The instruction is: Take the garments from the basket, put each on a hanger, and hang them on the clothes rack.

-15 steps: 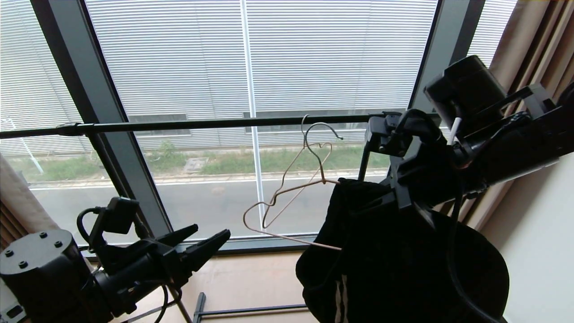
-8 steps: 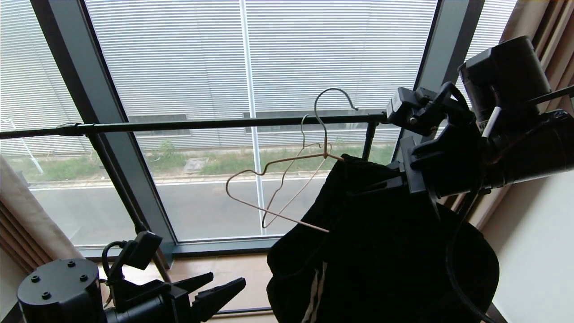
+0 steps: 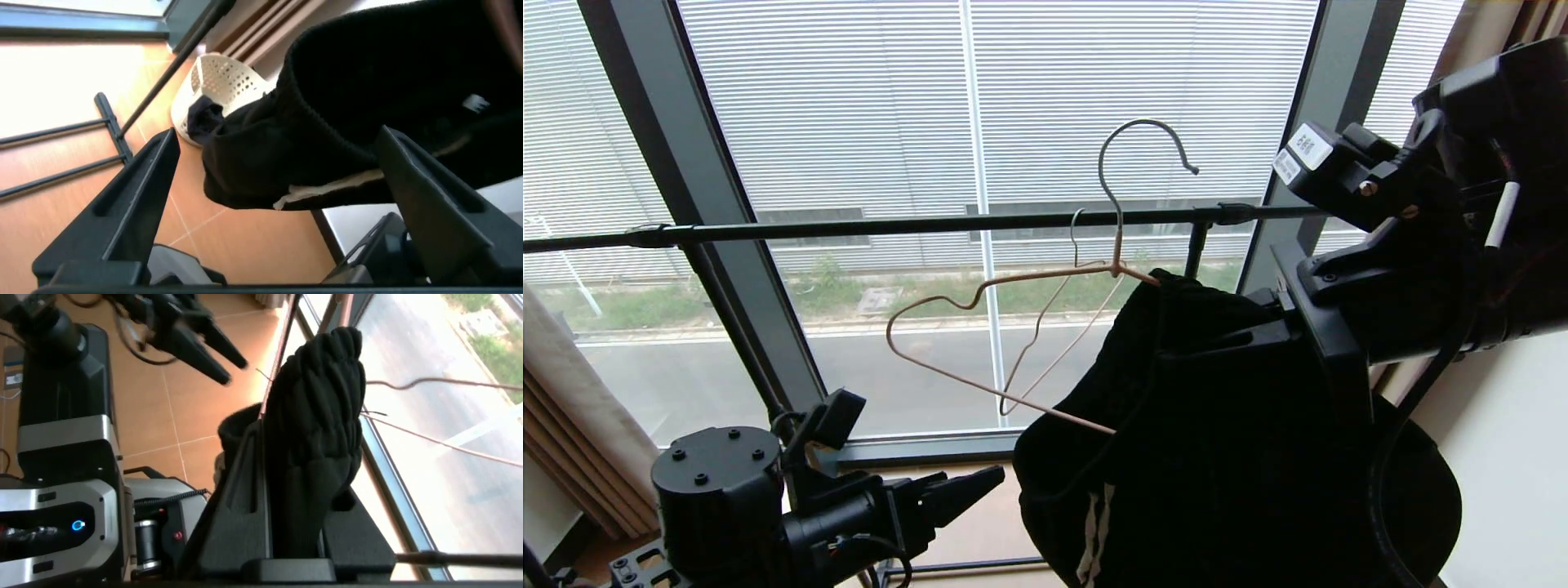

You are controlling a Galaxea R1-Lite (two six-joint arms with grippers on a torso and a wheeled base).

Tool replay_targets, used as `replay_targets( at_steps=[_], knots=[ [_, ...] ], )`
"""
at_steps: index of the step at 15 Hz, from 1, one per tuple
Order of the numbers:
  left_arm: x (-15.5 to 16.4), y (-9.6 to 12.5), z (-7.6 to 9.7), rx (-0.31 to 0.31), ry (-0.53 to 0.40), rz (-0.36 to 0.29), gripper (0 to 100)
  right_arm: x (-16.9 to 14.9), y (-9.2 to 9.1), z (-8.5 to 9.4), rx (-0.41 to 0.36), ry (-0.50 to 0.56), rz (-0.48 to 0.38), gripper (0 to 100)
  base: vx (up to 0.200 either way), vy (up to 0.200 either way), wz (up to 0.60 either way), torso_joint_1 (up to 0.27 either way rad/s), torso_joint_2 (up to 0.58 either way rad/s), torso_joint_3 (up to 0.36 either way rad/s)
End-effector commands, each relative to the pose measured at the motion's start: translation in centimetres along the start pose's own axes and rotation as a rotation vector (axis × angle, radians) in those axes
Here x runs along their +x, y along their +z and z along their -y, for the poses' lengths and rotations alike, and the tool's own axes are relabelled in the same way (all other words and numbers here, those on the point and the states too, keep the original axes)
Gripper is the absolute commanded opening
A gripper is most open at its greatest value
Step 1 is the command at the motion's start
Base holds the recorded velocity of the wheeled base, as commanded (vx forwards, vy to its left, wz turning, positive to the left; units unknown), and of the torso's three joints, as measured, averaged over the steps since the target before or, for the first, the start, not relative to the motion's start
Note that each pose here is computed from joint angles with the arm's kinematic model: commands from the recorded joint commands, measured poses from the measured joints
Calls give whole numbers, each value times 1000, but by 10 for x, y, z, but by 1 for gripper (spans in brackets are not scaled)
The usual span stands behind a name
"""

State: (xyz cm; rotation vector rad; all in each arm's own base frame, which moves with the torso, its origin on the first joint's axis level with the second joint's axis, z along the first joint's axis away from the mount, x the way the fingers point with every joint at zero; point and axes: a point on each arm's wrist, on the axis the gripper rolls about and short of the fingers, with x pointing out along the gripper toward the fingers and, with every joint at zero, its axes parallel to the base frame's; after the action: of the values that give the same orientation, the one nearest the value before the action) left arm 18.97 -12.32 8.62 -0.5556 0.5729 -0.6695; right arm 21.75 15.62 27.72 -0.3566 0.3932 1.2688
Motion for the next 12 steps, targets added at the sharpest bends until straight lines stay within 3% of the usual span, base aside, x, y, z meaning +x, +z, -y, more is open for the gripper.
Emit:
replay_targets(
  at_steps=[1,9,10,12],
  knots=[
    [12,3,2,1,-5,-12,100,-1,2,-3,-10,6,6,0,0,0,0,0,0,0],
    [26,-1,10,16,2,-32,100,-5,2,-12,-21,49,28,0,0,0,0,0,0,0],
    [27,-4,12,24,2,-35,0,-5,2,-12,-21,60,31,0,0,0,0,0,0,0],
    [27,-5,12,25,10,-35,0,-5,1,-12,-19,61,28,0,0,0,0,0,0,0]
  ],
)
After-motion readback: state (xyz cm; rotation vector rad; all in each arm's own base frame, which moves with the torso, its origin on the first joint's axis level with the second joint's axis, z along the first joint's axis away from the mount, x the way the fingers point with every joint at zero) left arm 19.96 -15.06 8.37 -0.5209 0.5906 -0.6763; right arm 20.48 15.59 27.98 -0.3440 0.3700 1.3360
